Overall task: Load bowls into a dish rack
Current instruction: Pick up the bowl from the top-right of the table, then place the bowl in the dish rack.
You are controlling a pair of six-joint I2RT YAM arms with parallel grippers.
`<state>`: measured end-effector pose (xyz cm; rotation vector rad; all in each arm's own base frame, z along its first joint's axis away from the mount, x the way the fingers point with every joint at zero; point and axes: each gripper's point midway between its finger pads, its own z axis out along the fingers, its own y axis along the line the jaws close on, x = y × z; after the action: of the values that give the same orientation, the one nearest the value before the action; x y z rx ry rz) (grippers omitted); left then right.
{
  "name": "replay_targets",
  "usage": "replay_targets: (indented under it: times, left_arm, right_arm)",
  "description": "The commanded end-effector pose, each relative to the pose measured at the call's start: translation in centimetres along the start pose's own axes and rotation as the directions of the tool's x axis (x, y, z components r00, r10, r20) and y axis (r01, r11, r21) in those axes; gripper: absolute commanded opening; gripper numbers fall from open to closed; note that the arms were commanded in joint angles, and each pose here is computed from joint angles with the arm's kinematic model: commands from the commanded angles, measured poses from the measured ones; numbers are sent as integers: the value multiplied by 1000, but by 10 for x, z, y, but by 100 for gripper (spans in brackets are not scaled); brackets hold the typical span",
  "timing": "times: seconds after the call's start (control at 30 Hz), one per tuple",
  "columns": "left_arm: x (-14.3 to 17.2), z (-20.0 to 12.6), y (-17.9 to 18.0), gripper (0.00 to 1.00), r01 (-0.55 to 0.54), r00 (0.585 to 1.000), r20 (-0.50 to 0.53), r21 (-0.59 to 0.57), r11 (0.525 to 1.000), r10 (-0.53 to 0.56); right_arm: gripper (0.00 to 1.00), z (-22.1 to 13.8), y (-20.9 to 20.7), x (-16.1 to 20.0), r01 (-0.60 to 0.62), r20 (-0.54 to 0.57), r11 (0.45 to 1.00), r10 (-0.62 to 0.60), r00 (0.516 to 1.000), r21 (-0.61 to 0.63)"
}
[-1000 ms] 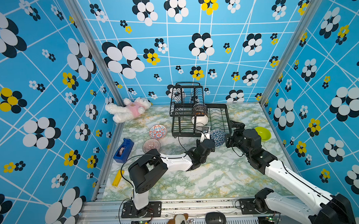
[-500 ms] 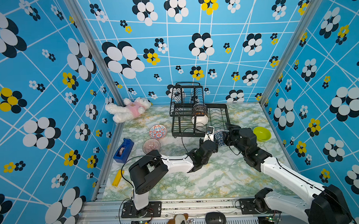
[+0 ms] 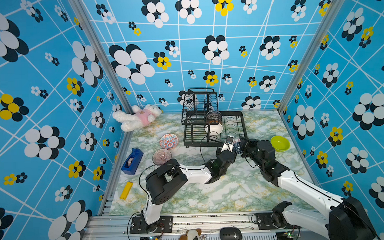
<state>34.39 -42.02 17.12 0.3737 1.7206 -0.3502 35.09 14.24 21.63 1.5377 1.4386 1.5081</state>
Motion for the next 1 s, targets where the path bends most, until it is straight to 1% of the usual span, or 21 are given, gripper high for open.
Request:
replay_targets:
  times: [0.0,0.03,0.13,0.17,0.27,0.3,0.37,0.5,0.57,0.7,0.77,0.97]
  left_arm:
    - [-31,-16,-43,10,9,997,69,151,989,-20]
    - [-33,-17,-43,15,8,997,69,155,988,-19]
    - [-36,-21,-40,42,9,998,64,152,988,-19]
    - [-37,-24,-37,53,16,998,64,145,989,-26]
    - [-27,-27,-29,70,22,999,37,114,993,-26]
    - [-35,-31,-26,73,29,999,43,113,993,-34]
    - [-34,-35,-21,81,25,999,25,102,994,-28]
    - [-33,-44,-12,92,0,1000,-13,90,996,1]
    - [-34,-47,-8,96,-29,999,-36,93,995,33]
    - [-43,-54,3,99,-117,989,-74,102,988,124]
    - [-49,-55,12,99,-168,979,-101,104,980,179]
    - [-76,-51,55,99,-253,948,-181,73,965,262]
  right_arm:
    - [0,2,33,-21,35,61,987,-25,998,-156]
    - [0,3,37,-20,38,52,984,-29,998,-174]
    - [0,6,49,-13,65,19,971,-62,998,-228]
    - [0,8,54,-11,75,6,967,-76,997,-244]
    - [0,13,68,-5,90,-31,954,-103,994,-286]
    - [0,15,72,-4,93,-40,949,-110,993,-301]
    - [0,18,80,-4,100,-54,939,-125,991,-330]
    - [0,23,95,-10,132,-57,920,-165,985,-370]
    - [0,26,106,-15,196,-42,901,-230,972,-387]
    - [0,38,124,-21,297,-29,861,-338,941,-413]
    - [0,48,128,-24,338,-24,846,-381,924,-413]
    - [0,83,135,-20,441,-34,786,-503,864,-433]
